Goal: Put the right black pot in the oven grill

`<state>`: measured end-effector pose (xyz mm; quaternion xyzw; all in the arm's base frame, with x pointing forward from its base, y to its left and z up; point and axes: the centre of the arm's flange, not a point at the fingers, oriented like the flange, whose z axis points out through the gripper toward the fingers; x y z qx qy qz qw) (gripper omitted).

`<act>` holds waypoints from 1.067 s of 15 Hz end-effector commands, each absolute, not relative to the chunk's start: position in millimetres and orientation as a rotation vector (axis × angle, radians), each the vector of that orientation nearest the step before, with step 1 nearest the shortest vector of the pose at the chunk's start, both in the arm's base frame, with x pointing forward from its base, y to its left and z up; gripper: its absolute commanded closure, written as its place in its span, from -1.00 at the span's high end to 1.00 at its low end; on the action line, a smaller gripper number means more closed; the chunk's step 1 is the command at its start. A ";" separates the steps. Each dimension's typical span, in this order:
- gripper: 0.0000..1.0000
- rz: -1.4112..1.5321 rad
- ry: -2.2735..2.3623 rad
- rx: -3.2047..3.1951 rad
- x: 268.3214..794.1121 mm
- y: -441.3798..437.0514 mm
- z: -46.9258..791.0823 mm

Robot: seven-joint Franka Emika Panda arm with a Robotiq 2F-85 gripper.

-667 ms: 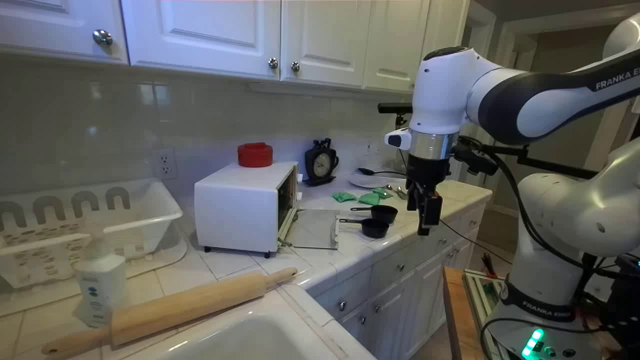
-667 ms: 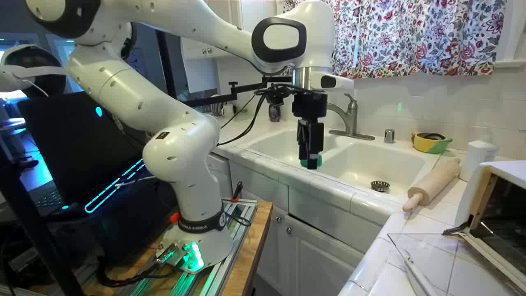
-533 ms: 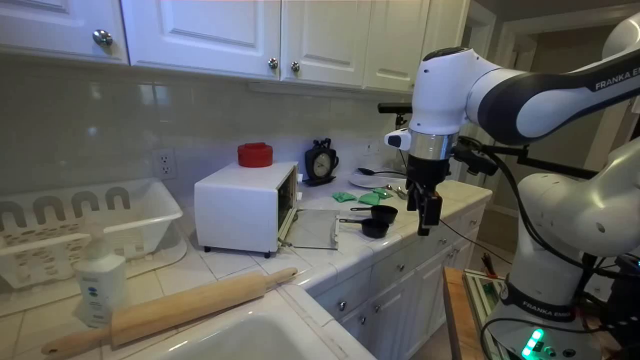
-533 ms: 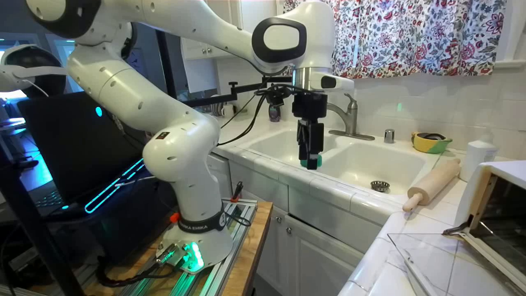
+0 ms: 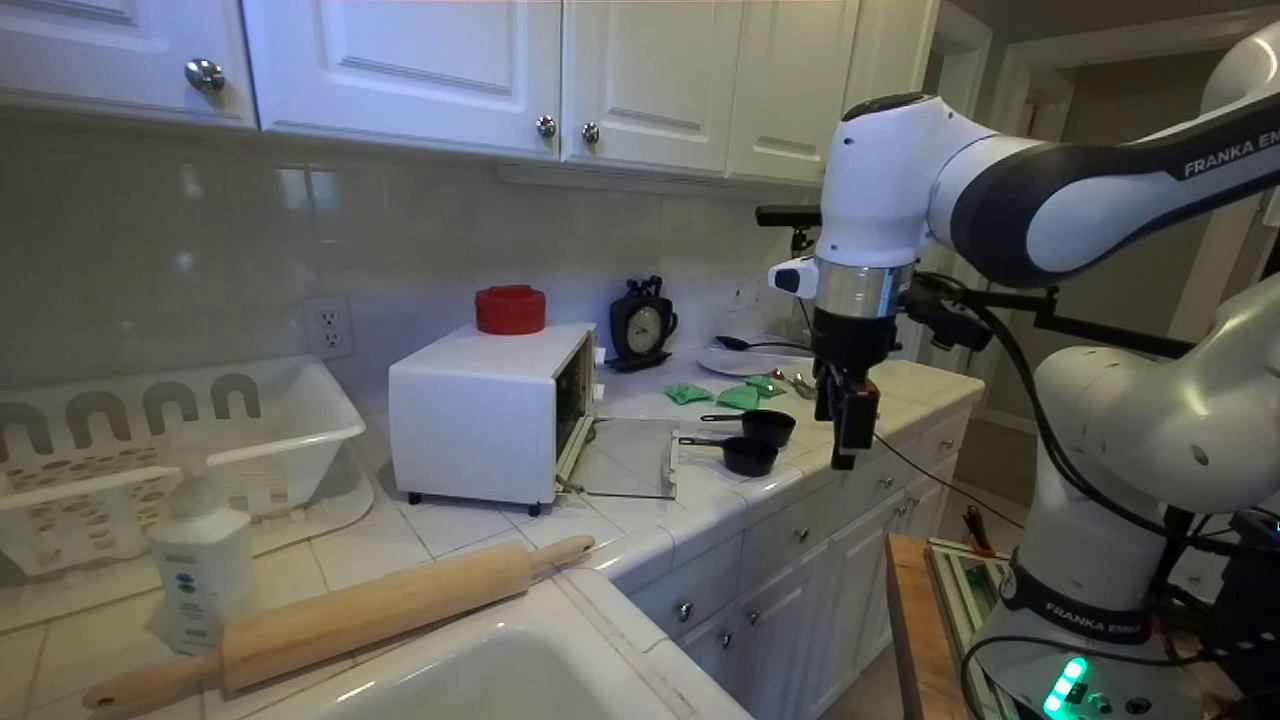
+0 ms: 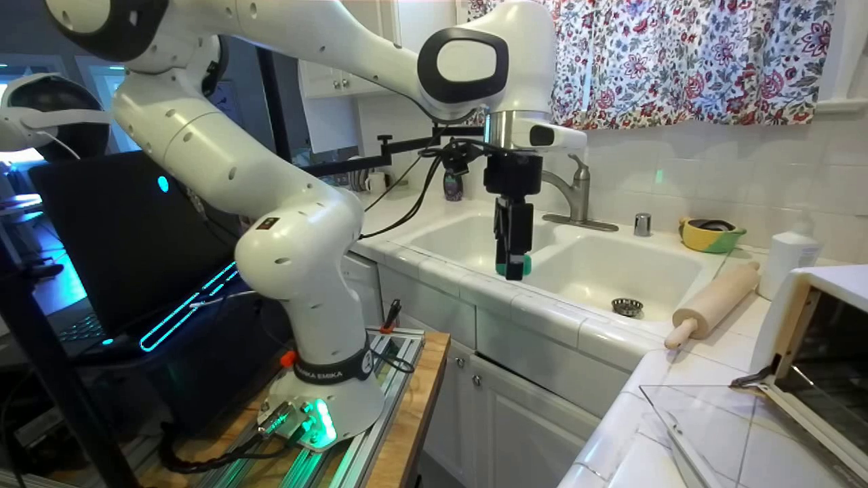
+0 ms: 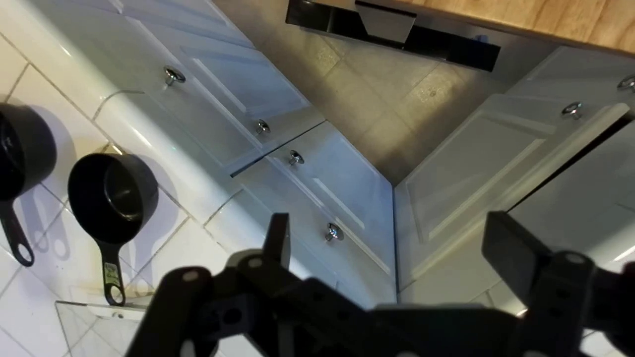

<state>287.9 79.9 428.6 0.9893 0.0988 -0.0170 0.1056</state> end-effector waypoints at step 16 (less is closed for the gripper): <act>1.00 -0.249 -1.108 2.977 431.1 -61.3 440.6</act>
